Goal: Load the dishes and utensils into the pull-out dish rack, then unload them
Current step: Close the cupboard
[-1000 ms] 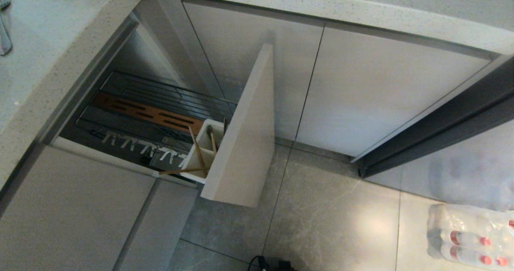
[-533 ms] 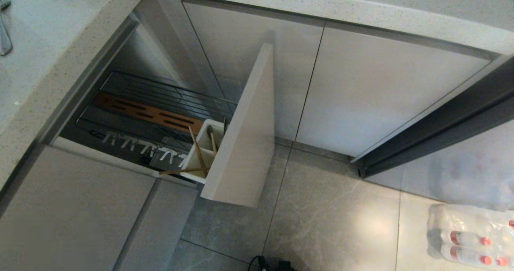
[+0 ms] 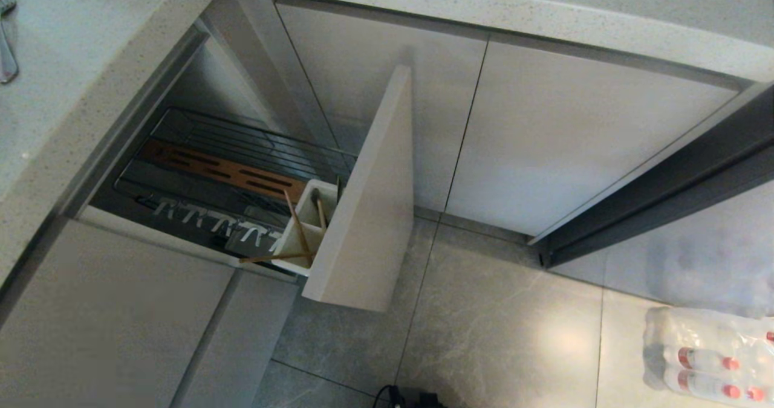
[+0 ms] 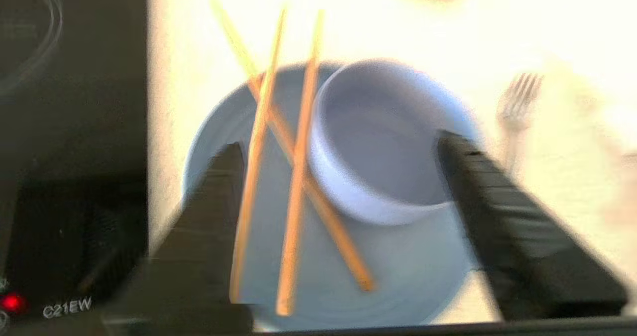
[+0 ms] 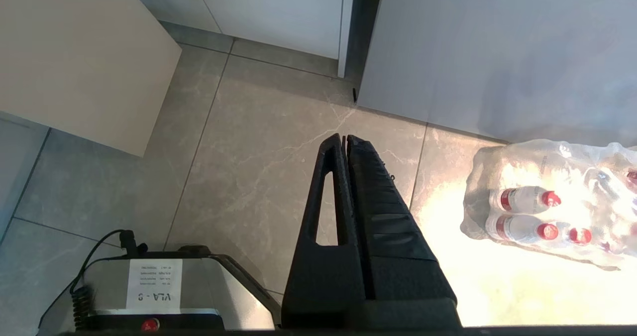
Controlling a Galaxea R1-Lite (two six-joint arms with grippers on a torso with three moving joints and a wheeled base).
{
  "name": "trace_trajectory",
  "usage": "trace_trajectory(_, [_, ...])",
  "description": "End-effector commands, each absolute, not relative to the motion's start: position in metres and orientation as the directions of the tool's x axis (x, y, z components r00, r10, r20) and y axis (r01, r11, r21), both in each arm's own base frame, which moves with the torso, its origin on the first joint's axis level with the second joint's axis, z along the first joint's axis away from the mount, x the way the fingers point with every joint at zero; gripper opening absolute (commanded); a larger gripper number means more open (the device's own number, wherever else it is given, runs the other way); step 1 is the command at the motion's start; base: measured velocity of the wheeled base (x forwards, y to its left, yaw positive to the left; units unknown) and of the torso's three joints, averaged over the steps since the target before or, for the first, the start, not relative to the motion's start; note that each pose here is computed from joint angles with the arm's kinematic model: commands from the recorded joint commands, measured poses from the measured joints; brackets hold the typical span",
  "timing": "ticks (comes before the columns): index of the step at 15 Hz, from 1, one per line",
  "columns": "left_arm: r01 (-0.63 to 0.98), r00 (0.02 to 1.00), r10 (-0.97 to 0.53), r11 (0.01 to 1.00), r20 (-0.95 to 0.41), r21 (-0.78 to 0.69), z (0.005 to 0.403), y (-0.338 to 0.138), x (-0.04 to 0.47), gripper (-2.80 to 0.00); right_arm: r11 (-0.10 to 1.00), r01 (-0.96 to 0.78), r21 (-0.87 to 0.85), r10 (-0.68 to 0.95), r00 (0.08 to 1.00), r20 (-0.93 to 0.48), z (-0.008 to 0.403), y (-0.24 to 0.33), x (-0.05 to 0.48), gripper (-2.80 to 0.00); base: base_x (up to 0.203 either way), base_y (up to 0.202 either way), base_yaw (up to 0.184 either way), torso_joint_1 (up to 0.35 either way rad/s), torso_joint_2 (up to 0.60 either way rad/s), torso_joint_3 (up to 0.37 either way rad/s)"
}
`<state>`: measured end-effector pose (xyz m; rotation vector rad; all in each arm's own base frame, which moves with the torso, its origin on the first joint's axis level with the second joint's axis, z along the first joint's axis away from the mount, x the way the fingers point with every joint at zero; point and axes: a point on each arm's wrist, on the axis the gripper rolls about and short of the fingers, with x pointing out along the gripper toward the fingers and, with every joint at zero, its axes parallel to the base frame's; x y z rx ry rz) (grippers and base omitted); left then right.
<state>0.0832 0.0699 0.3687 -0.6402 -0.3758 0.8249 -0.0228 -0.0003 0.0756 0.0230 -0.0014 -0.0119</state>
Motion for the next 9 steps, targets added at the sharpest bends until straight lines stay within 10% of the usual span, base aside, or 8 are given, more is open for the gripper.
trace_trajectory(1, [-0.530,0.620,0.774,0.531,0.126,-0.661,0.384,0.060,0.070,-2.80,1.000,0.012,0.023,-0.012,1.000,0.000,0.076,0.000,-0.023,-2.80,0.000,0.000,0.000,0.000,0.00,0.000])
trace_trajectory(9, [-0.298,0.687,0.608,0.736,0.398,-0.608,0.458,0.007,0.002,-2.80,1.000,0.012,0.023,-0.012,1.000,0.000,0.076,0.000,-0.023,-2.80,0.000,0.000,0.000,0.000,0.00,0.000])
